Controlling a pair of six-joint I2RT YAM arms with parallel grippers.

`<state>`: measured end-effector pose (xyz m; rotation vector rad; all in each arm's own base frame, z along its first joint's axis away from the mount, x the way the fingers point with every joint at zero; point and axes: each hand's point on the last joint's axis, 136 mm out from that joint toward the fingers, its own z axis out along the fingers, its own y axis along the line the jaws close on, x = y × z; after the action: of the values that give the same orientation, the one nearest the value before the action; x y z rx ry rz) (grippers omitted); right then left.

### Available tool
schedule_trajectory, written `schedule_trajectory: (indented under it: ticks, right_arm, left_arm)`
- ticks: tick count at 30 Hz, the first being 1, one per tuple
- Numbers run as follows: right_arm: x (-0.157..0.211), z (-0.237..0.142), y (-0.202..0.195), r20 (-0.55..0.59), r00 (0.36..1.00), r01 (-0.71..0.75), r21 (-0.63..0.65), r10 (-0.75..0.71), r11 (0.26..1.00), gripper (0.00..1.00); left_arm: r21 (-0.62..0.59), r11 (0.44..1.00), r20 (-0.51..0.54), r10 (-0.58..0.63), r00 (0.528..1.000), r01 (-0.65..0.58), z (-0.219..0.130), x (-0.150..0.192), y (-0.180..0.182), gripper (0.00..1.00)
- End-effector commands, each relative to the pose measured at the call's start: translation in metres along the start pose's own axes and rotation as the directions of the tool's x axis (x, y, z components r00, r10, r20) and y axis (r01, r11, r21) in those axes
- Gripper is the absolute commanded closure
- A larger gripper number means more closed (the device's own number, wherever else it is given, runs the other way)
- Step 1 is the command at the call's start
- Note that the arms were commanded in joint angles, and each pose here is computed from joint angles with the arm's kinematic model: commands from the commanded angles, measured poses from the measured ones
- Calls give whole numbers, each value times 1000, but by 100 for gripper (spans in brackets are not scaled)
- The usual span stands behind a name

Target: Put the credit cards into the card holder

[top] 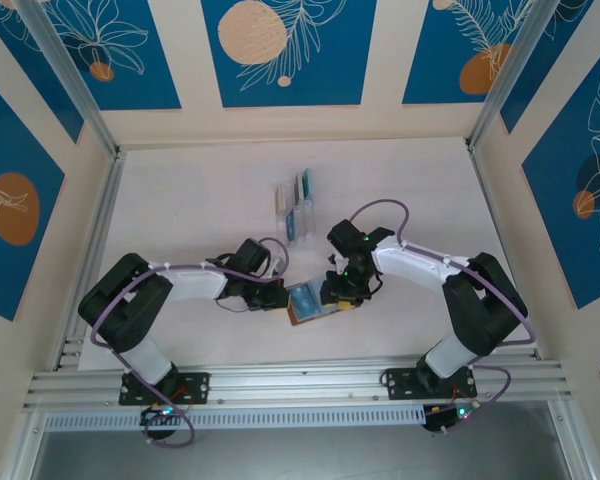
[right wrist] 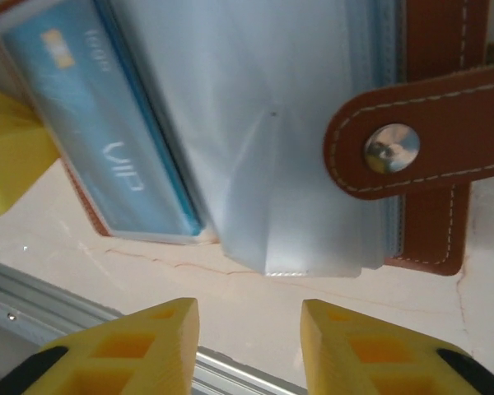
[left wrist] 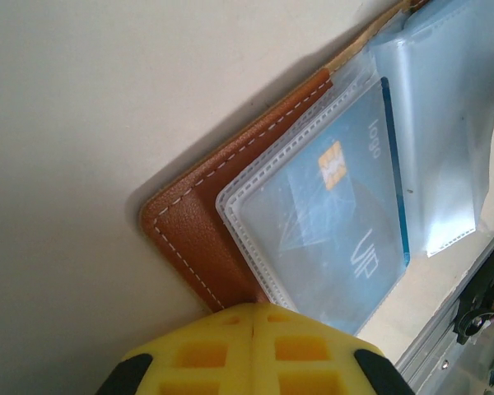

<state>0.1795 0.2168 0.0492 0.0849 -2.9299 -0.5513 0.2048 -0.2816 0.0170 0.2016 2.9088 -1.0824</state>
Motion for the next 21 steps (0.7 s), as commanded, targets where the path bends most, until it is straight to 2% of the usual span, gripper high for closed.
schedule_trajectory:
  ticks: [1,12,21]
  right_arm:
    - [5,7,4,-39,999,-36,-39,34,999,56]
    - [-2,18,12,-67,996,-67,-81,62,994,54]
    - [9,22,17,-88,993,-87,-102,78,991,54]
  left_arm:
    - [-173,982,1,-74,997,73,11,10,51,96]
    - [-176,981,2,-79,997,78,10,12,53,96]
    - [-178,981,3,-81,997,80,12,13,55,96]
